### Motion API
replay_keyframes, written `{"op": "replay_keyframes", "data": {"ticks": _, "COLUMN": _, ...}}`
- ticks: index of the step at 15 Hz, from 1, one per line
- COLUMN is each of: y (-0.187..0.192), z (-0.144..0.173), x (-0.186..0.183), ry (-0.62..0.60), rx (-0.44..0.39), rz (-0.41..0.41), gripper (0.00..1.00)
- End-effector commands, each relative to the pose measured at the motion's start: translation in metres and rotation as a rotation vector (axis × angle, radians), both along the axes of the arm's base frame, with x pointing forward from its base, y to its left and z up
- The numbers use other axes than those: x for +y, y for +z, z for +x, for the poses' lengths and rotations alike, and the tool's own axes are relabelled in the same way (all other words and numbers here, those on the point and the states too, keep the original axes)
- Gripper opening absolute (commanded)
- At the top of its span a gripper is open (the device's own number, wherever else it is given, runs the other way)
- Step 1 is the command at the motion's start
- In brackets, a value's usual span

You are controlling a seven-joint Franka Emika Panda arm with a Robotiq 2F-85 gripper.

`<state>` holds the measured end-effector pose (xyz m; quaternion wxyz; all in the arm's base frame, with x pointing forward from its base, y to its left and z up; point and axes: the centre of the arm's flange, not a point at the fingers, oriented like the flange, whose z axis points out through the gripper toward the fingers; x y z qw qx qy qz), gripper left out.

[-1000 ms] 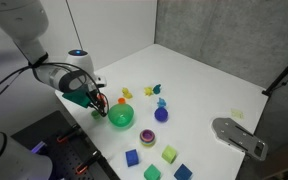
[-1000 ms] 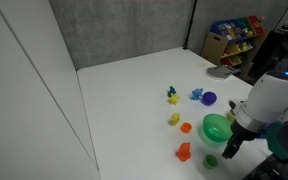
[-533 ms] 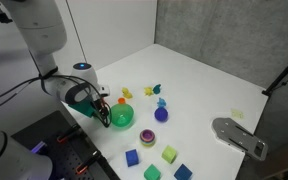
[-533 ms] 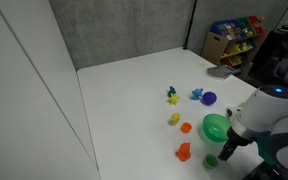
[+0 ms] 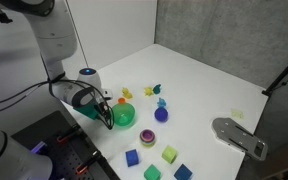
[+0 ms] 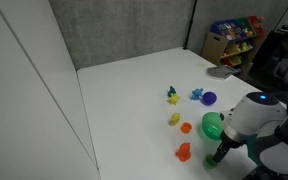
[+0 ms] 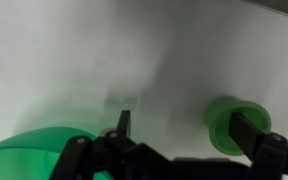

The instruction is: Put the small green bowl in the purple bowl

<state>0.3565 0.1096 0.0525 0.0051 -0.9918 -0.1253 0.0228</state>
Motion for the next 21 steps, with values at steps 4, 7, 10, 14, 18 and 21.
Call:
{"op": "replay_keyframes", "data": {"ticks": 4, "y": -0.003, "z": 0.004, "x": 0.01, "ry": -0.013, "rx": -0.035, "rz": 0.018, "gripper": 1.0}}
{"op": "replay_keyframes", "data": {"ticks": 7, "y": -0.001, "z": 0.002, "x": 0.014, "ry": -0.011, "rx": -0.042, "rz": 0.024, "gripper": 1.0}}
{"op": "replay_keyframes", "data": {"ticks": 10, "y": -0.003, "z": 0.001, "x": 0.018, "ry": -0.007, "rx": -0.056, "rz": 0.023, "gripper": 0.96}}
{"op": "replay_keyframes", "data": {"ticks": 14, "y": -0.005, "z": -0.001, "x": 0.022, "ry": -0.001, "rx": -0.056, "rz": 0.023, "gripper": 0.59}}
{"op": "replay_keyframes", "data": {"ticks": 18, "y": -0.003, "z": -0.003, "x": 0.026, "ry": 0.002, "rx": -0.055, "rz": 0.023, "gripper": 0.25}}
{"op": "replay_keyframes", "data": {"ticks": 21, "y": 0.003, "z": -0.002, "x": 0.026, "ry": -0.004, "rx": -0.057, "rz": 0.026, "gripper": 0.03}}
